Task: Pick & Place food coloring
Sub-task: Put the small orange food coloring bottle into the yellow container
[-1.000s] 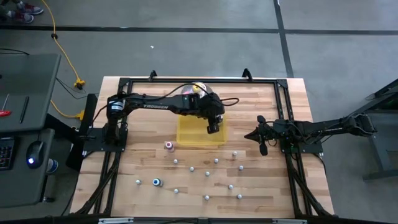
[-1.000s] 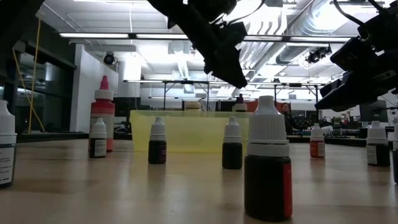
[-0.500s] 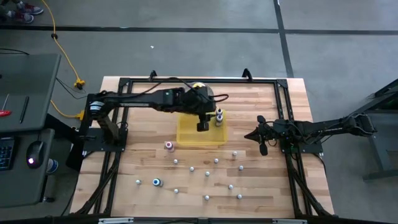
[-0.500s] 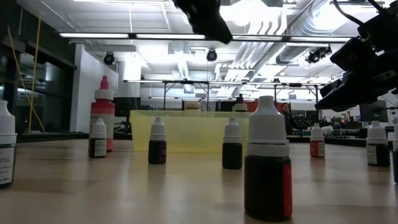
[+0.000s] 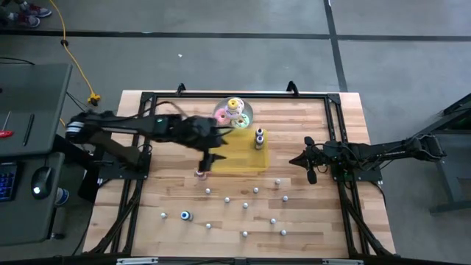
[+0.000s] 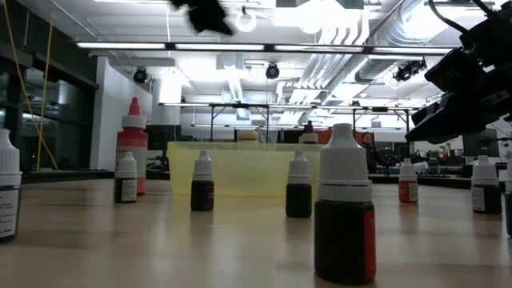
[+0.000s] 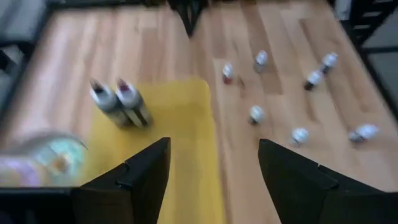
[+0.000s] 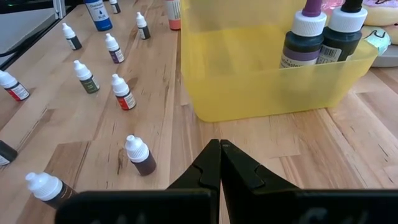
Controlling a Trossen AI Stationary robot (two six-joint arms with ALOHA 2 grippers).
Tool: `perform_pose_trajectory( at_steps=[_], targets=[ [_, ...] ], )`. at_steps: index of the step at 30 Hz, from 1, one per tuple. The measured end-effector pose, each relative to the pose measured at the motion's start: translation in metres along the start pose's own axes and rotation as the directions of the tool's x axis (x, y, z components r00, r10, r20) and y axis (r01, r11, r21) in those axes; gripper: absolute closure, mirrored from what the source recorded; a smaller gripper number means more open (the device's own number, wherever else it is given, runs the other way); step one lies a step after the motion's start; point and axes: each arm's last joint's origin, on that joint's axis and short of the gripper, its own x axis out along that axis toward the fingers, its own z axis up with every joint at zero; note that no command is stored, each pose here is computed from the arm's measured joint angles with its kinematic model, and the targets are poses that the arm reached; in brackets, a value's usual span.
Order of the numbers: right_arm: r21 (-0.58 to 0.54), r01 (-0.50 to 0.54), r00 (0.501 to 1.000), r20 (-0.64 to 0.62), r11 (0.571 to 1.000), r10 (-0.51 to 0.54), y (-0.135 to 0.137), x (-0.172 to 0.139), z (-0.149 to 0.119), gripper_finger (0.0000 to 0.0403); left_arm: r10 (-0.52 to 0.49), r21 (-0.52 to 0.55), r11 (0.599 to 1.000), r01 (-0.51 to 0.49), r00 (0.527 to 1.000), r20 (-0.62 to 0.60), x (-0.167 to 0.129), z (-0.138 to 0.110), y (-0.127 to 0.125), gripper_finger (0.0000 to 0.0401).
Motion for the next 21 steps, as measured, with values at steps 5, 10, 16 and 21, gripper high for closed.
perform_pose_trajectory(
  at_steps=[5,10,16,21],
  targets=[
    [0.0,0.0,1.0,0.003,1.0,0.0,0.0,0.0,0.0,0.0402,-0.048,-0.125,0.991,0.054,0.998,0.047,-0.014,-0.056,-0.011,0.0162],
    [0.0,0.0,1.0,0.004,1.0,0.0,0.0,0.0,0.0,0.0402,-0.087,-0.127,0.988,0.089,0.996,0.027,-0.013,-0.073,-0.02,0.0162],
    [0.0,0.0,1.0,-0.001,1.0,0.0,0.0,0.0,0.0,0.0402,-0.14,-0.086,0.987,0.138,0.99,-0.018,0.01,-0.059,-0.028,0.0162],
    [0.0,0.001,1.0,-0.002,1.0,-0.001,0.0,0.0,0.0,0.0402,-0.194,-0.021,0.981,0.194,0.98,-0.033,0.038,-0.027,-0.037,0.0162]
  ],
)
